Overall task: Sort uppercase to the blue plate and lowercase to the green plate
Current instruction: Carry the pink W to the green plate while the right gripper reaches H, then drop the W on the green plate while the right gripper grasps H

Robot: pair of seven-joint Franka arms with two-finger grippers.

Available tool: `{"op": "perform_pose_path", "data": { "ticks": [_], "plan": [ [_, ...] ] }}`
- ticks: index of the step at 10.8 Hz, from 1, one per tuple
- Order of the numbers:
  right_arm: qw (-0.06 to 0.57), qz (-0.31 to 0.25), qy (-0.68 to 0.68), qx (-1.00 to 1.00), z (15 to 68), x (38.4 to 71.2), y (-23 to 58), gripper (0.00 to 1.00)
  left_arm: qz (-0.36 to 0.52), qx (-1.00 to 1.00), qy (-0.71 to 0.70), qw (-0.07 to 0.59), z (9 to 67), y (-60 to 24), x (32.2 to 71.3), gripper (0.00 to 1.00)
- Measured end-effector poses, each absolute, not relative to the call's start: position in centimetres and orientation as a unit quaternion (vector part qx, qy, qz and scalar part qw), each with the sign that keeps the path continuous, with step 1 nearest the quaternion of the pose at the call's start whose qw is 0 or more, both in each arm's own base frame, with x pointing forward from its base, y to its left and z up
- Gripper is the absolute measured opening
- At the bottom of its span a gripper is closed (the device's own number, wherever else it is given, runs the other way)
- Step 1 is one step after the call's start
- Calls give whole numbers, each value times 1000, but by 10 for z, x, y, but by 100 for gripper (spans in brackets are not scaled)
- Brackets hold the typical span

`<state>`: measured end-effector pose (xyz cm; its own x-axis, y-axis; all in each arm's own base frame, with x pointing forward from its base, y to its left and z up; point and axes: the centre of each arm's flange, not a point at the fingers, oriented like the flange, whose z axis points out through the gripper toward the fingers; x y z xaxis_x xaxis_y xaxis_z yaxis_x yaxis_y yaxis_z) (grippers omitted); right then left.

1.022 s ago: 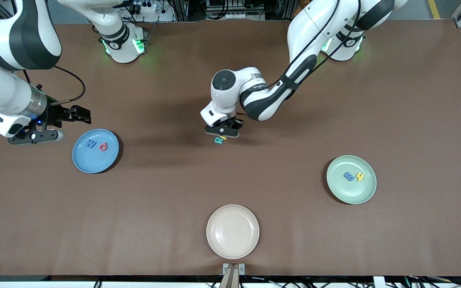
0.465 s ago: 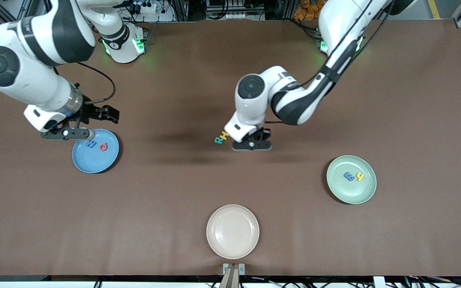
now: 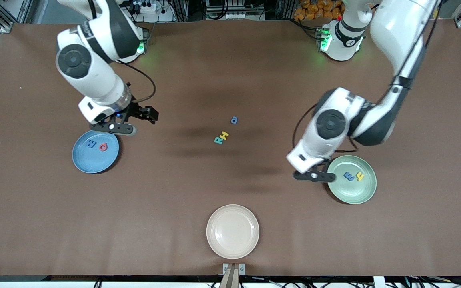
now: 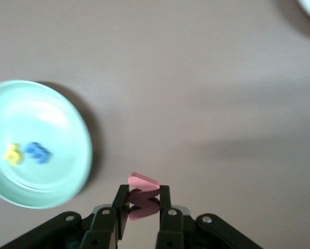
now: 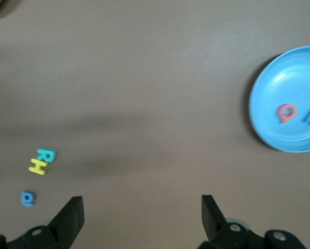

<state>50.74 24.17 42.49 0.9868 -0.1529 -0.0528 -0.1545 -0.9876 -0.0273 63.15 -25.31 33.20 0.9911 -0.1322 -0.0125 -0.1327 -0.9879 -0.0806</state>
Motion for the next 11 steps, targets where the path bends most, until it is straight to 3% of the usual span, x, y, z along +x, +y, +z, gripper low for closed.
{"op": "perform_pose_path", "data": {
  "ticks": [3,7,11],
  "plan": [
    [40,10,132,-990,369,470,297,100,38,-995,78,44,308,-149,649,27],
    [32,20,183,-982,313,453,335,100,32,-994,103,14,247,-48,636,27],
    [25,11,239,-971,272,439,375,100,36,-993,111,5,228,-40,629,27]
  ]
}}
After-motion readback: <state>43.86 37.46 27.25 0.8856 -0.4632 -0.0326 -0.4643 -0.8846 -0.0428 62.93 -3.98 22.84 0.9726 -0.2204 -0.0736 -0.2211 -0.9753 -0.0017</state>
